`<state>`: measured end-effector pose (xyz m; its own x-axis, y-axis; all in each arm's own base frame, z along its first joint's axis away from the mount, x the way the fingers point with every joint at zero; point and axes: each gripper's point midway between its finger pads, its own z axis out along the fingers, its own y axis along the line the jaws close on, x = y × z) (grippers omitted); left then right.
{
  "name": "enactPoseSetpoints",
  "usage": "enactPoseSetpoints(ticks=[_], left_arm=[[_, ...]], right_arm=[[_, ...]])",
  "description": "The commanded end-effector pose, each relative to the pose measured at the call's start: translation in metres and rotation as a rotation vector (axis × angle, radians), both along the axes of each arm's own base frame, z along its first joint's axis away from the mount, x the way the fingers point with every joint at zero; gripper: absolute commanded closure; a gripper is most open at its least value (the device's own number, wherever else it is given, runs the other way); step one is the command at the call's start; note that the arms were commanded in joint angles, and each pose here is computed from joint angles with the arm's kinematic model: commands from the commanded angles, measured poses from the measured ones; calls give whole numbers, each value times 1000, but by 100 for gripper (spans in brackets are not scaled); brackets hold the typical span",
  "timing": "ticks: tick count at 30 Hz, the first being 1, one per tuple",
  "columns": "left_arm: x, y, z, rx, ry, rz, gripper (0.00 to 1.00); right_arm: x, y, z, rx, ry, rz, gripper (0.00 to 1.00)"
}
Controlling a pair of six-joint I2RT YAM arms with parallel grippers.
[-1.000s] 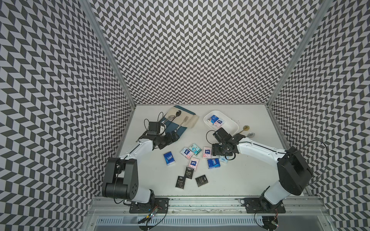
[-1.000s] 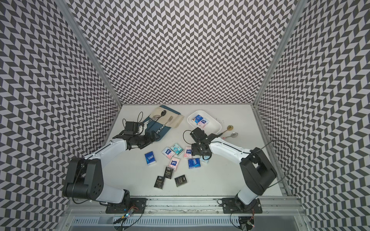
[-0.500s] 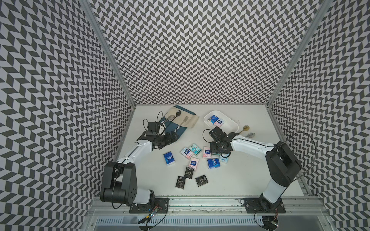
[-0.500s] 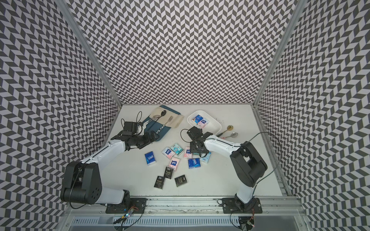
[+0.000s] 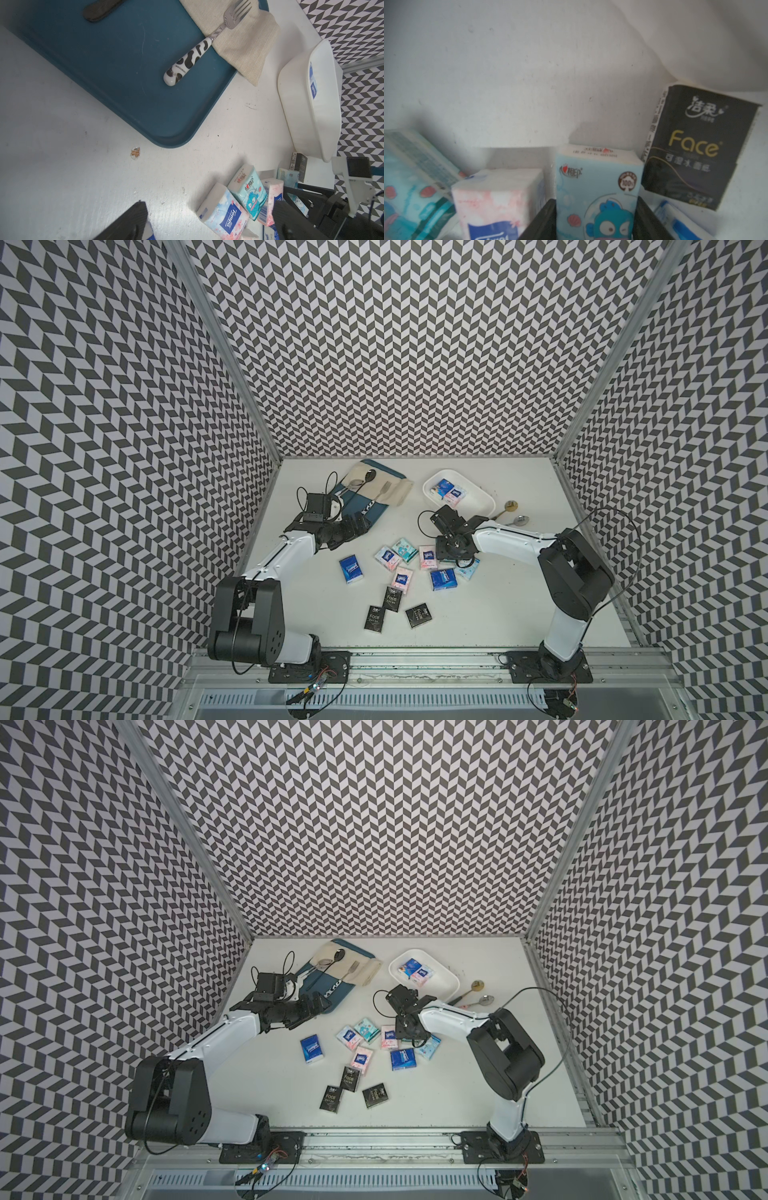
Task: Put the pocket tissues into the storage box
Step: Pick up the pocket tissues from the center of the board, then place the pocket tissues in the storage box.
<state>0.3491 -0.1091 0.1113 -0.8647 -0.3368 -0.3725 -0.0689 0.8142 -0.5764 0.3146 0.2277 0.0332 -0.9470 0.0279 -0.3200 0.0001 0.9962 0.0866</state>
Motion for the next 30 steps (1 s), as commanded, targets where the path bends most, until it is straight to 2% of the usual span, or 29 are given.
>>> enactPoseSetpoints(ticks=[1,11,16,24,30], left_arm=[[-3,0,4,13,-18,-8,0],[11,-3,14,-18,-46,4,0],[20,-9,24,-66,-69,15,0],[23,-29,31,-132,-77,-13,0],[12,-43,26,-137,-60,-45,0]], right_arm=[[7,1,14,19,-38,-13,48],[9,16,91,166,-149,47,48],[22,20,129,249,-209,19,49],[84,-10,151,305,-352,-123,51],[141,-63,132,342,-339,-320,51]])
